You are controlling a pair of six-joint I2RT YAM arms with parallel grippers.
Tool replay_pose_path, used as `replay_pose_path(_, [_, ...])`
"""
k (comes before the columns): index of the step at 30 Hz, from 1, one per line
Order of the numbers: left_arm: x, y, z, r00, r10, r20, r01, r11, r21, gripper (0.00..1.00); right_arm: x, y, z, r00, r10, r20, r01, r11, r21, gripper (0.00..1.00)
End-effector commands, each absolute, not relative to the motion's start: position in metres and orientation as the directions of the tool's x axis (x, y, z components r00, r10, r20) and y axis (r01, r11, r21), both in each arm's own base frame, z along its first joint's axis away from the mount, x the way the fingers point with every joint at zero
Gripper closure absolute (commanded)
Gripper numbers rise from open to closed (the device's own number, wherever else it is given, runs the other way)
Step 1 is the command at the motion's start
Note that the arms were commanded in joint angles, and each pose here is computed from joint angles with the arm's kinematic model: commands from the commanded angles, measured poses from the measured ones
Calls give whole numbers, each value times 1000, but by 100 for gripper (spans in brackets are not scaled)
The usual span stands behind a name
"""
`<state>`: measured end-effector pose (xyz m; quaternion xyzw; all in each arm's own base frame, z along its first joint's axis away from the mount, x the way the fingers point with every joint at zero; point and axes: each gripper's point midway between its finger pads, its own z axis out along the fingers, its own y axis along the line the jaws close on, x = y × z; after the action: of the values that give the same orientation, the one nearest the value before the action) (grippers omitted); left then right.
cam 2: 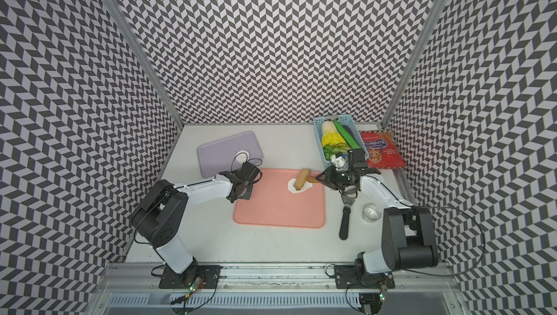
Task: Roll out the dumpling wrappers from the dough
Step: Flatten out the dough on the work surface.
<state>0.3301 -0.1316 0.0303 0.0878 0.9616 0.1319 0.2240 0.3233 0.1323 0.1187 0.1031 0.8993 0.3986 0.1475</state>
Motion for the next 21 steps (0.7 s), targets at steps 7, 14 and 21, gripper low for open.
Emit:
replay_pose_path(7, [321,-117,25,-889,275,-367,136,922,361,100,306,118,48,-938,338,-74,207,718,665,100])
replay_pose_path(14, [321,-118,24,-888,275,-368,138,924,357,100,297,112,14,-938,341,-57,246,773,585,100])
replay_pose_path(21, [319,-117,23,-891,272,-363,136,924,358,100,281,110,-1,-920,391,-31,304,759,576,100])
